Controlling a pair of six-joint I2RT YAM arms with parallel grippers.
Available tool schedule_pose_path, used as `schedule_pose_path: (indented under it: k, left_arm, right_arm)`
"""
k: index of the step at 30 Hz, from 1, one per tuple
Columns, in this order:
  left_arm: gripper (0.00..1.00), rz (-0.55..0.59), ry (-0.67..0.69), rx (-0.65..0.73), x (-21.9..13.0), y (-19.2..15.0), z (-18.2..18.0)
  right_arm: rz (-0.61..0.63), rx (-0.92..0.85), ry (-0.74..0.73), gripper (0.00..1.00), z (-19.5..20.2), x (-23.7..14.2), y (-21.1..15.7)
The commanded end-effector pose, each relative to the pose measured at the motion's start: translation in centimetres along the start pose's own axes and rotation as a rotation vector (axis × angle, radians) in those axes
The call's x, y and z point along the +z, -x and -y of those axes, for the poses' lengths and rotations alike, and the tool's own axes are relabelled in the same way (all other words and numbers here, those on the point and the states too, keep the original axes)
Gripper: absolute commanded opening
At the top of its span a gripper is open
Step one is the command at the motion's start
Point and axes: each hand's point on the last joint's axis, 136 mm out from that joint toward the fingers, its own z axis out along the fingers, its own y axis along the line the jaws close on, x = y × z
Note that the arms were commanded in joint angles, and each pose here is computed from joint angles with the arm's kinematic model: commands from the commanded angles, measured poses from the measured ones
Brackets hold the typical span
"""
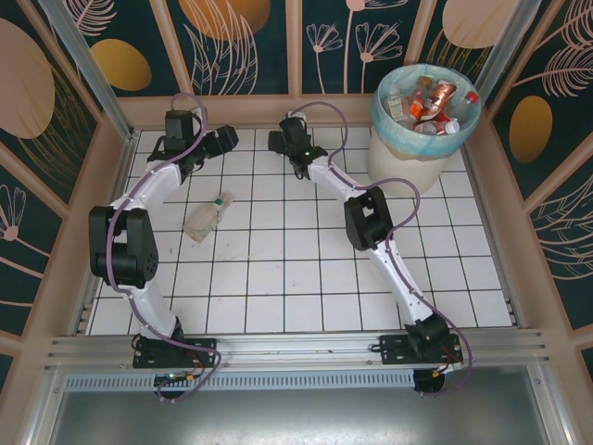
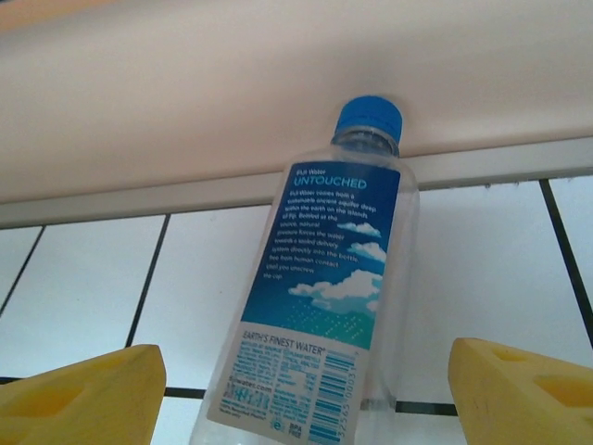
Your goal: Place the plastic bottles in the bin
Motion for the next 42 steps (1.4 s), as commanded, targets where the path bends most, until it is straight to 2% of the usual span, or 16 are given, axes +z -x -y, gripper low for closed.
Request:
schedule_pose_path:
  k: [1, 8, 14, 18, 23, 28, 31, 34, 38, 39, 42]
  left_arm:
    - [0.83, -0.010, -0.013, -0.010, -0.6, -0.4, 0.5]
    - [0.83, -0.030, -0.004, -0.018, -0.4, -1.4, -0.1]
    - [0.83, -0.030, -0.005, -0.016, -0.3, -1.3, 0.0]
    - [0.83, -0.030, 0.000, -0.012, -0.3, -1.2, -0.1]
    - [0.82, 0.001, 0.000, 0.020, -1.3, 0.5, 0.9]
    - [0.81, 0.074, -0.022, 0.060, -4.1, 3.1, 2.9]
    - [0.80, 0.120, -0.068, 0.106, -6.6, 4.2, 5.5]
    - [0.80, 0.125, -0.137, 0.224, -8.1, 3.6, 10.2]
    - [0.80, 0.111, -0.283, 0.374, -9.9, 0.8, 18.3]
    - [0.80, 0.115, -0.323, 0.406, -10.4, 0.2, 20.1]
    - [0.80, 0.111, -0.438, 0.488, -12.0, -2.1, 24.9]
  right_arm:
    - [-0.035, 0.016, -0.011, 0.79, 0.8, 0.7, -1.0]
    - [-0.090, 0.029, -0.003, 0.69, 1.2, 1.1, -2.5]
    - [-0.057, 0.017, -0.027, 0.52, 1.4, 0.2, -0.7]
    - [-0.008, -0.060, -0.049, 0.46, 1.4, -1.8, 1.9]
    - [0.106, -0.118, 0.039, 0.39, -2.0, -8.3, 9.1]
    - [0.145, -0.105, 0.154, 0.33, -5.4, -16.8, 13.8]
    - [0.143, -0.117, 0.163, 0.30, -5.7, -22.1, 15.9]
    - [0.128, -0.127, 0.083, 0.30, -3.5, -27.1, 17.7]
    - [0.102, -0.115, -0.094, 0.30, 2.4, -32.6, 19.7]
    - [0.086, -0.110, -0.112, 0.30, 3.1, -33.6, 19.5]
    - [0.048, -0.039, -0.216, 0.29, 9.1, -35.5, 20.1]
